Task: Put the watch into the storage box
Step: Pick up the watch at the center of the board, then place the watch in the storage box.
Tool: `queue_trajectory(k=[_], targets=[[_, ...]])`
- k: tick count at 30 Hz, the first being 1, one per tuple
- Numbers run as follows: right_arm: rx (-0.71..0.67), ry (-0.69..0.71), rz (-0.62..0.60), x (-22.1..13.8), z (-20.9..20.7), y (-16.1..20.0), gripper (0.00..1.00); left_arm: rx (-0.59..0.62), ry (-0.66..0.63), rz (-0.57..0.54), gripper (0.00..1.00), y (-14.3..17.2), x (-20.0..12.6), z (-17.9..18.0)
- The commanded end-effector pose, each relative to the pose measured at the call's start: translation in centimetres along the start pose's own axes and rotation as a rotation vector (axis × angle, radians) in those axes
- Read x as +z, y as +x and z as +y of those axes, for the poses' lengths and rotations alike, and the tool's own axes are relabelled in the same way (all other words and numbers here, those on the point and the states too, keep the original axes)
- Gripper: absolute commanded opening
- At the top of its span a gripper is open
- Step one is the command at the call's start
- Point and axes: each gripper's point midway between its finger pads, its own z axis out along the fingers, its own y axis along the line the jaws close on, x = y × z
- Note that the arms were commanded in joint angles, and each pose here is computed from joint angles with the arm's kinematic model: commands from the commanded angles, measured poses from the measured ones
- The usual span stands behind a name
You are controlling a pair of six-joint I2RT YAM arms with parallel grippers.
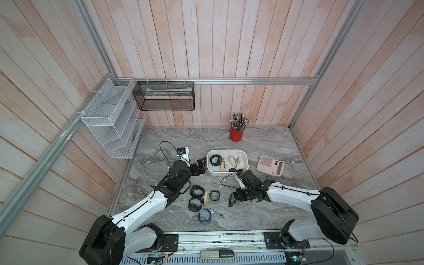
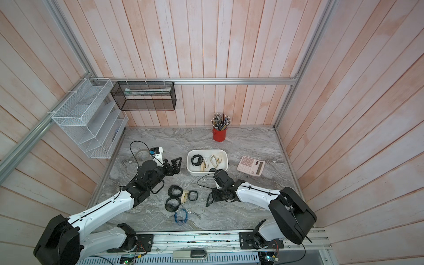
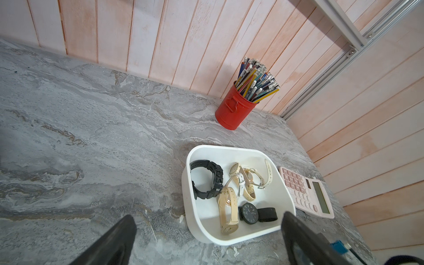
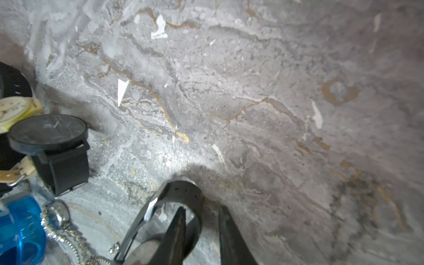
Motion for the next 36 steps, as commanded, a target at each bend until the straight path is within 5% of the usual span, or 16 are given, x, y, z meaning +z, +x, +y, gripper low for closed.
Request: queue_trajectory(k=[1, 8, 21, 28, 36], targets=[[-0.010, 0.012, -0.008, 0.4, 0.4, -0.8, 0.21, -0.003, -0.015, -0.004, 1.00, 0.0, -0.3, 0.5], [-0.017, 0.011, -0.012, 0.5, 0.8, -1.4, 0.00, -0.005, -0.021, 0.000, 0.99, 0.2, -0.3, 0.8], [-0.086, 0.080, -0.088, -3.8, 1.2, -6.2, 0.00, -0.003, -0.029, 0.008, 1.00, 0.6, -0.3, 1.2], [-0.111, 0.114, -0.211, -8.1, 1.0, -11.9, 0.00, 0.009, -0.049, 0.023, 1.00, 1.1, -0.5, 1.7], [-0.047, 0.121, -0.375, -9.0, -0.8, -18.2, 0.00, 0.015, -0.061, 0.015, 1.00, 0.9, -1.1, 2.0]])
